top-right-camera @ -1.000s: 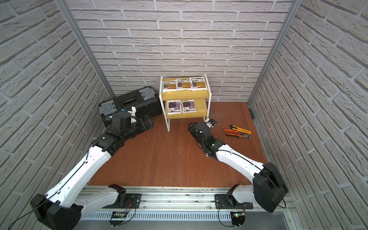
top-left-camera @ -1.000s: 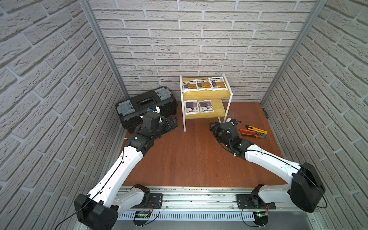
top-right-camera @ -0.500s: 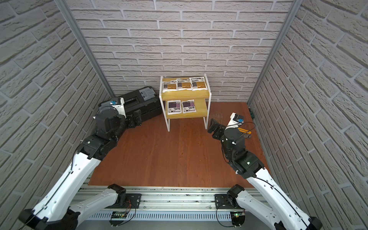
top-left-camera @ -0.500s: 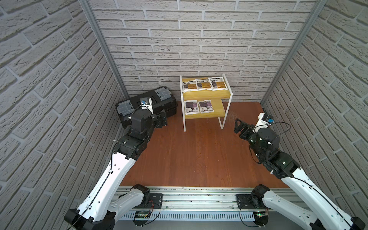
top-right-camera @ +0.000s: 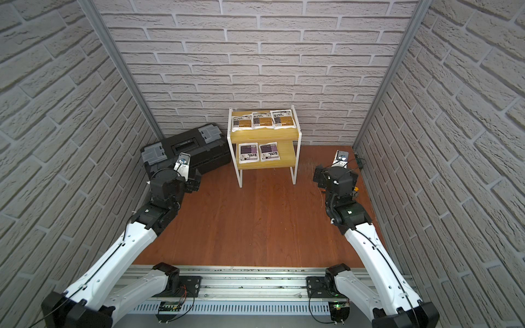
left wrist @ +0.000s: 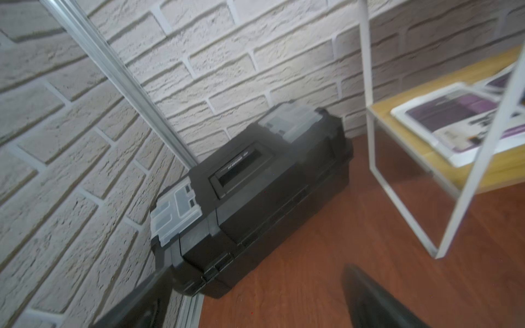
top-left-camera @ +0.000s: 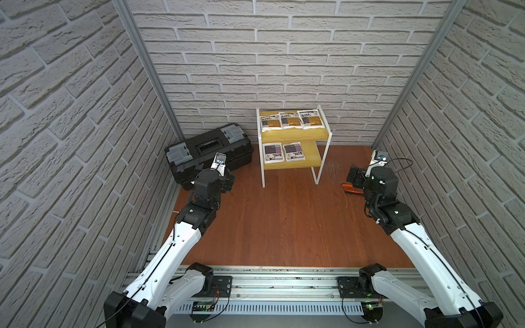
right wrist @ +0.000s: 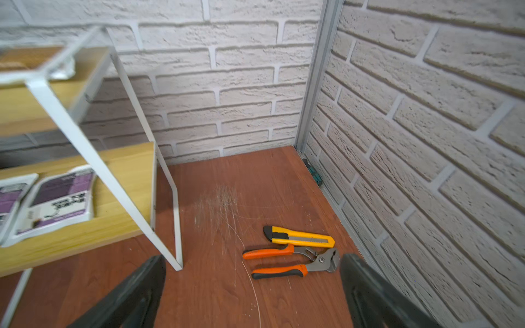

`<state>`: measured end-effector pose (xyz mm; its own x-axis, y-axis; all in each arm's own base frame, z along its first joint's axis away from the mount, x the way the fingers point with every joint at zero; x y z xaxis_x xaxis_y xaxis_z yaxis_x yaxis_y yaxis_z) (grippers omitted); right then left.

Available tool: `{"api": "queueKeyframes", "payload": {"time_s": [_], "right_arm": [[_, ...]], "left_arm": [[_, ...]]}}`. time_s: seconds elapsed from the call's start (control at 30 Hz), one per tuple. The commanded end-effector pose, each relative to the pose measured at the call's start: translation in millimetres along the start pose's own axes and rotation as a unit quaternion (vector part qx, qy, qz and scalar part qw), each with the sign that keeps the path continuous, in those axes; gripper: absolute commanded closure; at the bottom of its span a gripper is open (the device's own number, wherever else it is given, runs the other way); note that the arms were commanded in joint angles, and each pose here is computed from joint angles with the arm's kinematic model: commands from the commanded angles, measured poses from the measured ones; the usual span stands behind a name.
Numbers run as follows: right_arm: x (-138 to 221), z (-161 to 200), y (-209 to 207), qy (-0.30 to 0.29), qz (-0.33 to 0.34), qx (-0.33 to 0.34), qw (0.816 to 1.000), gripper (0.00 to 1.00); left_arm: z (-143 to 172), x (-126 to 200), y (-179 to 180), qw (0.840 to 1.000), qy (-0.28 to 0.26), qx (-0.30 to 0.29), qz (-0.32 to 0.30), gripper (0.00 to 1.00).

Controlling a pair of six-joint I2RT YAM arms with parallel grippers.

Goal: Place the bagged coffee beans on the shelf by color
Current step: Reset both arms

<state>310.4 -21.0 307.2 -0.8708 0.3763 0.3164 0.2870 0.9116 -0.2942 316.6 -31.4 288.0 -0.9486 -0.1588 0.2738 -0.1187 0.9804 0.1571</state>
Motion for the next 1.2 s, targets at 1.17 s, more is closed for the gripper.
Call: {"api": "queueKeyframes", "payload": {"time_s": [1.17], "right_arm": [[-115,161,78,-0.009,-0.113,0.054,0.992,0.01]], "left_arm": [[172,-112,20,0.987,0.054,0.13,0.083,0.02]]}}
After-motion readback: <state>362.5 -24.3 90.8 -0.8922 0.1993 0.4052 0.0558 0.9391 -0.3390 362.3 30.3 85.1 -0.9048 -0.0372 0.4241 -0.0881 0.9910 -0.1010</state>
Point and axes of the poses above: each gripper's point midway between its finger pads, its own x axis back along the fingers, its own y axis along the line the jaws close on, z = x × y, the point moved 3 cm from there along x, back along the fingers, and after that the axes turned 14 degrees about x, right-handed, at the moved point
